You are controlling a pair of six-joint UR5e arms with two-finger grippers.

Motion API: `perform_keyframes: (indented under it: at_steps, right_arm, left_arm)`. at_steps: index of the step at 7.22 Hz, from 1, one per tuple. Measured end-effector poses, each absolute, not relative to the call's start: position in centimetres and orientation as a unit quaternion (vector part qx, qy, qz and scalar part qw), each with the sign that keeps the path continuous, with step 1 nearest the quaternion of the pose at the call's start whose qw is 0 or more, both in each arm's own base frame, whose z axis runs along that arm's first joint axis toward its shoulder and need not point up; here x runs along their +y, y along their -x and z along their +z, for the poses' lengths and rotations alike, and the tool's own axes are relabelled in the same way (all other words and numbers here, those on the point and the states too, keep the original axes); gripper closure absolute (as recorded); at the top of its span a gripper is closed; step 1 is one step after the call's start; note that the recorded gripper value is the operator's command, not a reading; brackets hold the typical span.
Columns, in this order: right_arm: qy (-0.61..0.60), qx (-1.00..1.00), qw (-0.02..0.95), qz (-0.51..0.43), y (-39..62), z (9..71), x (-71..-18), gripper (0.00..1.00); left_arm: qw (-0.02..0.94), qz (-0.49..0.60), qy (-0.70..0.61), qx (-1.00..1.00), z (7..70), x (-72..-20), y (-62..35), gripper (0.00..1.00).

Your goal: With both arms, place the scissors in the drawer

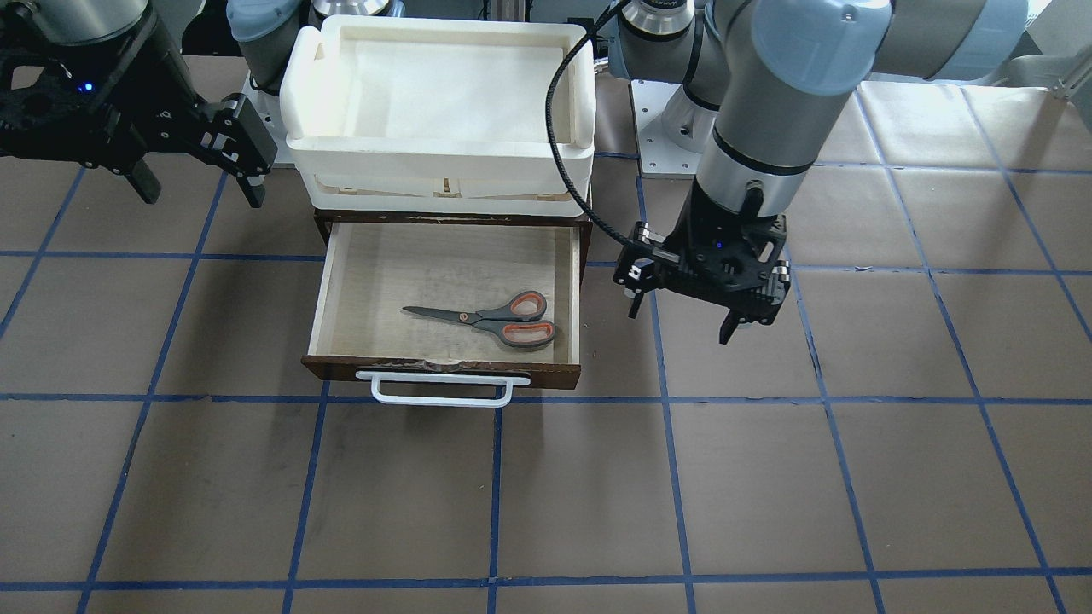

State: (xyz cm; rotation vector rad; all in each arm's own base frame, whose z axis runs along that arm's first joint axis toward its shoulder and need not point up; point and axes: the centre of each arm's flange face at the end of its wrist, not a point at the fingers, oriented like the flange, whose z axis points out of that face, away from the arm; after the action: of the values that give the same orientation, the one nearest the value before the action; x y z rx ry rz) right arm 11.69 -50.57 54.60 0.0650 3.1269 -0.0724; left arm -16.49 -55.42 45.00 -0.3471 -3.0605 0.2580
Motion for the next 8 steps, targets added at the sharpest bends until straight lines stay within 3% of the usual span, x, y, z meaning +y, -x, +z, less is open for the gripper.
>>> perform_keyframes:
  at_steps: [8]
  right_arm:
    - [-0.019,1.000,0.008,-0.022,-11.8,54.5,-50.6,0.00]
  left_arm:
    - [0.002,0.012,0.001,-1.000,48.8,-46.9,9.9,0.00]
